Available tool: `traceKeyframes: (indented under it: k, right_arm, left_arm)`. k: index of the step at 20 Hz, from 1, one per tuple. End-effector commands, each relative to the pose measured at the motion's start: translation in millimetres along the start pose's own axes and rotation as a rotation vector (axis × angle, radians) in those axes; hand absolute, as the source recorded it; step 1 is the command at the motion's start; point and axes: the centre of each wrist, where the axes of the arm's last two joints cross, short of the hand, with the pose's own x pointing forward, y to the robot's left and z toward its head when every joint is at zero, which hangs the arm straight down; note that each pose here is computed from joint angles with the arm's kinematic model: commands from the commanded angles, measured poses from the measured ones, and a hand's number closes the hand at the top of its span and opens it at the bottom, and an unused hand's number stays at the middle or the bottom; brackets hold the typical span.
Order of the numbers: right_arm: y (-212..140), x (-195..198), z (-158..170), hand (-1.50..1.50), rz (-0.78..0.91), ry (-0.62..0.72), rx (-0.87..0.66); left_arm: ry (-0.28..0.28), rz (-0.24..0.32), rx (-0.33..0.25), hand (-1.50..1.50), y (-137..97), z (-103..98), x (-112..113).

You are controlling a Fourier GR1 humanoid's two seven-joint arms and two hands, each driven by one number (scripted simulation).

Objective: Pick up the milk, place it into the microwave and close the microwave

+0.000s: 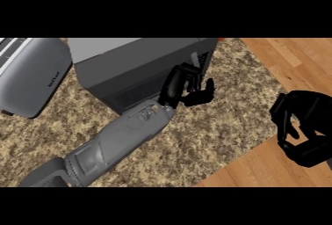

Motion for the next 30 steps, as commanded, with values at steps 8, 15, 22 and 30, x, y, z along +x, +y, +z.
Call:
traceKeyframes:
  k: [8, 15, 22, 30]
  right_arm:
    - [16, 7, -10, 1.50, -0.049, -0.061, 0.112]
    - [44, -3, -4, 1.50, -0.144, 0.078, 0.241]
    - [73, -10, 1, 1.50, -0.228, 0.059, 0.209]
    - [102, -8, 1, 1.50, -0.250, 0.019, 0.155]
  left_arm:
    - [-0.073, 0.028, -0.028, 1.50, -25, -12, 29]
    - [0.226, 0.221, 0.106, 1.50, -11, -4, 5]
    - [0.288, 0.555, 0.189, 1.50, 8, -7, 4]
    - [0.329, 0.642, 0.122, 1.50, 10, 8, -26]
